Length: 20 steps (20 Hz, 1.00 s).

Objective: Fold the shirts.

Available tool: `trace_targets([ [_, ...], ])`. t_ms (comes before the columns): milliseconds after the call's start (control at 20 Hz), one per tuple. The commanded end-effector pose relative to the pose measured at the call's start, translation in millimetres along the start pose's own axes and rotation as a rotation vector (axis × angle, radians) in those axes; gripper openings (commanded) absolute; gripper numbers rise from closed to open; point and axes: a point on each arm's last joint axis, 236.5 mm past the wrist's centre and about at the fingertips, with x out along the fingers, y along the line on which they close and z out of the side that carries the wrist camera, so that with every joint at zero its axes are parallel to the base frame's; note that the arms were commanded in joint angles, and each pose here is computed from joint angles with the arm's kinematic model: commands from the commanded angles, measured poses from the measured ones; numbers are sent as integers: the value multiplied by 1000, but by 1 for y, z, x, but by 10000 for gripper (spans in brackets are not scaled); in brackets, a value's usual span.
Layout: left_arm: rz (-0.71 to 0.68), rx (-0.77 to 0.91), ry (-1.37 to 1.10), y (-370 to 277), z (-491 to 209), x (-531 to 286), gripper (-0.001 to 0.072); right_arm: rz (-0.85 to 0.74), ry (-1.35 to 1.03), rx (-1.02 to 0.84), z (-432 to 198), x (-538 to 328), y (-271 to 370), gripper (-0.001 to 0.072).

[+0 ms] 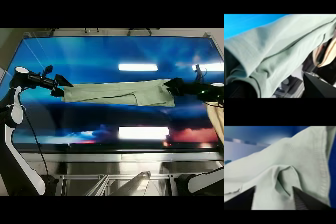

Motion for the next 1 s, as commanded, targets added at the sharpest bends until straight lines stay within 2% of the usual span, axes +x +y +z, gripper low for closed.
trace_targets([
  [0,-273,-1,-93,-48,16,-36,708,-147,53,17,1,-41,-33,641],
  [100,-458,10,-157,-79,24,-68,693,-216,118,71,-16,-47,-54,641],
  [150,-526,18,-175,-91,26,-80,600,-218,159,94,-27,-43,-57,641],
  [200,-570,31,-184,-101,26,-88,423,-203,193,107,-37,-35,-58,641],
  [300,-572,64,-167,-115,19,-88,62,-172,230,123,-49,-17,-52,641],
  [350,-569,98,-160,-123,15,-87,-3,-150,238,130,-52,-6,-46,641],
  [400,-553,129,-166,-128,14,-85,-4,-124,245,133,-55,5,-37,639],
  [450,-523,143,-189,-131,18,-82,-4,-95,246,138,-56,14,-27,590],
  [500,-464,147,-215,-130,23,-78,-5,-67,246,142,-55,24,-18,525],
  [550,-397,159,-216,-129,23,-70,-5,-42,245,142,-54,32,-9,425],
  [600,-317,188,-186,-129,16,-56,-5,-17,241,143,-51,39,1,259],
  [650,-235,226,-143,-129,6,-40,-5,-3,239,138,-49,43,8,20],
  [950,190,389,55,-134,-49,86,-5,123,345,61,-54,-9,65,22],
])
